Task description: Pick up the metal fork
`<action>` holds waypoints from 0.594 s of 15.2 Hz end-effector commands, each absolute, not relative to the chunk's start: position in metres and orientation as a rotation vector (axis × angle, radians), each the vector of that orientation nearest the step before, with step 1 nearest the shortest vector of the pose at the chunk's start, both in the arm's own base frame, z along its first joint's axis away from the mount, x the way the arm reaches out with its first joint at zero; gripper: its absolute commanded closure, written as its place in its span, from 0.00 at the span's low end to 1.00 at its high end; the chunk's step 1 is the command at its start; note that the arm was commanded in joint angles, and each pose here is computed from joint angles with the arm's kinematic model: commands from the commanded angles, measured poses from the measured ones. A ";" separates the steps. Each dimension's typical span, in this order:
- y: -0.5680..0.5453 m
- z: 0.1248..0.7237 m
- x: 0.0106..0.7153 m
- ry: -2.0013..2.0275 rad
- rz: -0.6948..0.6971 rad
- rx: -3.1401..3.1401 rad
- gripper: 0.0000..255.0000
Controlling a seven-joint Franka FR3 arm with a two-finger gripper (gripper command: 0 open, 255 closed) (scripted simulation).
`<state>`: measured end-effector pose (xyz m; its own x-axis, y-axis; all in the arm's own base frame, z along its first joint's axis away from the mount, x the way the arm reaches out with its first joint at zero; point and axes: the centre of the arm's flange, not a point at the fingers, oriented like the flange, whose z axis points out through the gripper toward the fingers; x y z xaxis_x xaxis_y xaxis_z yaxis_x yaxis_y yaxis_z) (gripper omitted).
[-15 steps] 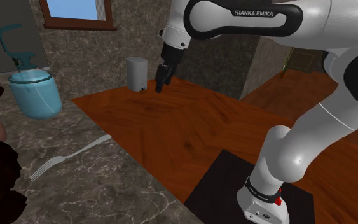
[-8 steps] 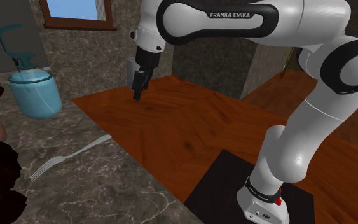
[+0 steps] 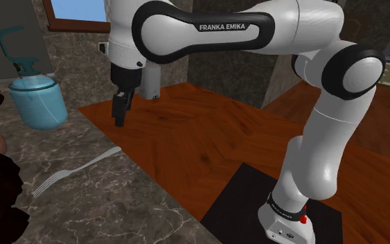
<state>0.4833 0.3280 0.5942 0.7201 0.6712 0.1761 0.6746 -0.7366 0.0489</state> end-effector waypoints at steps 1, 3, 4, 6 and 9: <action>0.354 0.590 0.484 -1.214 -0.280 -2.870 0.00; 0.380 0.584 0.484 -1.294 -0.273 -2.842 0.00; 0.393 0.581 0.483 -1.333 -0.270 -2.827 0.00; 0.419 0.574 0.481 -1.412 -0.263 -2.796 0.00; 0.458 0.564 0.475 -1.528 -0.252 -2.745 0.00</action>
